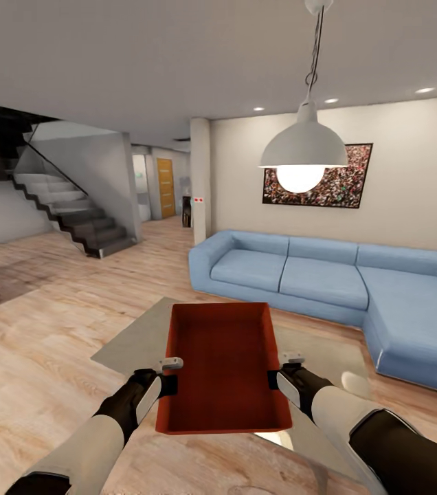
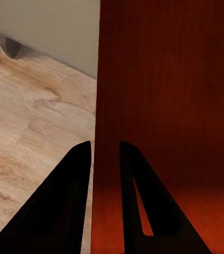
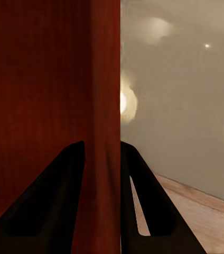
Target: Move the two storage containers from the living room to the garage. In the garage, place one container on the floor and stack the other container on top of it (either order is fine).
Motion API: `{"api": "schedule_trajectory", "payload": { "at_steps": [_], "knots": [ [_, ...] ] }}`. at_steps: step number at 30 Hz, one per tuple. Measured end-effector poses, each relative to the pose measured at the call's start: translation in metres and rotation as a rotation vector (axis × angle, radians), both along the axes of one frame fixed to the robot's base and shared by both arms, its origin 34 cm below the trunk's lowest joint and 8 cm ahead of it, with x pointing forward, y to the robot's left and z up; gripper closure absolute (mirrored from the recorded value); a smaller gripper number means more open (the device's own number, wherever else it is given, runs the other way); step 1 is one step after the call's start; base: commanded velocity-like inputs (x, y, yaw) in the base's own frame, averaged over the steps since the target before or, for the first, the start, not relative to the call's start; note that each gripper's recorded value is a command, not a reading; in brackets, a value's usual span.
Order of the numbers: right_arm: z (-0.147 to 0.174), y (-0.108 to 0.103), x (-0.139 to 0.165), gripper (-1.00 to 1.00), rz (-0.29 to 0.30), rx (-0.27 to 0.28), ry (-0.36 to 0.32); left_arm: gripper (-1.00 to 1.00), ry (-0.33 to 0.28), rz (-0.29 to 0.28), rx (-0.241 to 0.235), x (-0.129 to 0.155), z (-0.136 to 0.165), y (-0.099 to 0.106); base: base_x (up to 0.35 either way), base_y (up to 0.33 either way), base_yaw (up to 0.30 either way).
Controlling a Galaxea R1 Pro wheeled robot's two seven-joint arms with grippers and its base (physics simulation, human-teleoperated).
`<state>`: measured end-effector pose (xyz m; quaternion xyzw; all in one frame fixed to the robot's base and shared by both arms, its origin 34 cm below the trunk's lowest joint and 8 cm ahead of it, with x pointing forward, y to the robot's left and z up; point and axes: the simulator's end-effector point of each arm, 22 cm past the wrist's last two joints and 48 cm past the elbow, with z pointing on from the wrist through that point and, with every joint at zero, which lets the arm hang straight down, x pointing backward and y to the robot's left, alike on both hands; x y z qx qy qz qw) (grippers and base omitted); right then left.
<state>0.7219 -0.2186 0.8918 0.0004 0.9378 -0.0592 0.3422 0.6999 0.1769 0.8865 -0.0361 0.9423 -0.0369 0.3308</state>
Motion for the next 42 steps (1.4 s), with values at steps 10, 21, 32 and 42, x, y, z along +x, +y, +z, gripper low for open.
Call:
{"api": "schedule_trajectory", "payload": {
  "at_steps": [10,21,32,42],
  "knots": [
    [-0.0002,0.0000,-0.0001,1.00,0.000,0.000,0.001,1.00,0.000,0.000,0.000,-0.0001,-0.0002,0.0000,0.000,0.000,0.300],
    [0.0002,-0.0001,0.0002,1.00,0.001,-0.001,-0.001,1.00,-0.001,0.000,-0.001,0.0000,-0.0001,-0.0001,0.000,0.000,0.300],
    [0.0001,-0.0001,0.0001,1.00,0.001,-0.001,0.000,1.00,0.000,0.000,-0.001,-0.0001,-0.0002,-0.0001,0.000,0.000,0.300],
    [0.0002,0.0000,0.0001,1.00,0.001,-0.001,0.000,1.00,-0.001,0.000,-0.001,0.0000,-0.0001,-0.0001,0.000,0.000,0.300]
  ]
}}
